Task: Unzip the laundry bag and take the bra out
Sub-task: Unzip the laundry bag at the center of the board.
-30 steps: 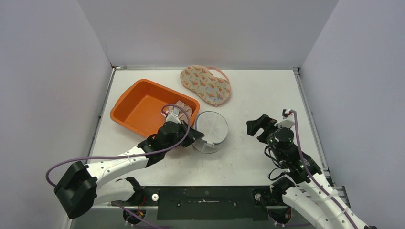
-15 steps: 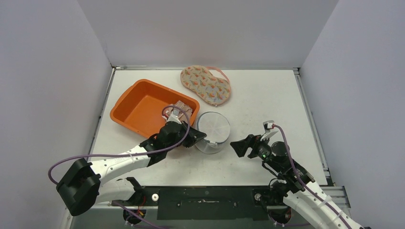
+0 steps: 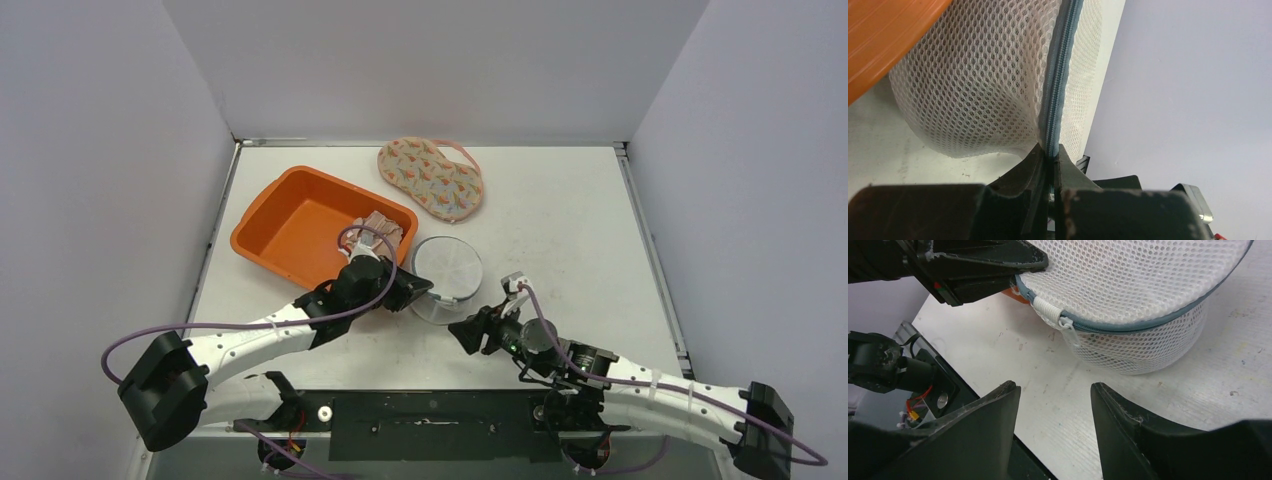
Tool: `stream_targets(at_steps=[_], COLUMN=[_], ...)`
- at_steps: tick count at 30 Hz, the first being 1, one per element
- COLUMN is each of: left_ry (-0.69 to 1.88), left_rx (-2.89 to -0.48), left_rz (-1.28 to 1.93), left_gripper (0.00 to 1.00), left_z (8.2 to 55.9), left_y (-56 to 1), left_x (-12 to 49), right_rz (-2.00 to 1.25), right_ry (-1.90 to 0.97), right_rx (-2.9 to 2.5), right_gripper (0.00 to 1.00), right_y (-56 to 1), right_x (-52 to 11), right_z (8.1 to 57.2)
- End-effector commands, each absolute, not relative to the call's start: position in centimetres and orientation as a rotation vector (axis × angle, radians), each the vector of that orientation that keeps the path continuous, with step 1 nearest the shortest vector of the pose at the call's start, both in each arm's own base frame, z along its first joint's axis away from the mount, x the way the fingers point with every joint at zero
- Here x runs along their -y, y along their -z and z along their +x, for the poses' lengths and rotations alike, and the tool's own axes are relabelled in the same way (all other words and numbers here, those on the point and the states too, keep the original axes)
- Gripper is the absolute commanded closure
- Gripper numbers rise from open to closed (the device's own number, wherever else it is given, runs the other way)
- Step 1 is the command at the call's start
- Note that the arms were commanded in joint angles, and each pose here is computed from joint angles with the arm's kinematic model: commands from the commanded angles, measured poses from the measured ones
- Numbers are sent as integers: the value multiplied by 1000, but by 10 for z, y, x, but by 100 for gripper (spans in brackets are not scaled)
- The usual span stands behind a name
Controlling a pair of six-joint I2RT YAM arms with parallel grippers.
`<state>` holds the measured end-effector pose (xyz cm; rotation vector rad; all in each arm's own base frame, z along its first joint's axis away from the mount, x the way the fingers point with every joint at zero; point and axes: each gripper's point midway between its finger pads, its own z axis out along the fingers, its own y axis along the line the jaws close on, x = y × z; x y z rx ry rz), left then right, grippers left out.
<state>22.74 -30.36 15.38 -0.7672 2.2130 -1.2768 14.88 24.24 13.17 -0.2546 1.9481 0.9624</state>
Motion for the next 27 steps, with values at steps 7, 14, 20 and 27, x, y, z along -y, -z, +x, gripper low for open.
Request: stream_targets(at_steps=[7, 14, 20, 27], left_ry=[1319, 1315, 1316, 1322], left_rx=[-2157, -2156, -2155, -2160], left_rz=[-783, -783, -786, -783], left_gripper=[100, 100, 100, 100], left_z=[231, 230, 230, 228], left_y=[-178, -178, -177, -176], left_x=[307, 305, 304, 304], right_rz=[-7, -33, -51, -68], right_ry=[-885, -882, -890, -893], right_rx=[-1793, -1780, -1784, -1784], right_gripper=[51, 56, 61, 65], right_y=[-160, -162, -161, -160], right_x=[-244, -250, -256, -260], right_z=[181, 183, 183, 183])
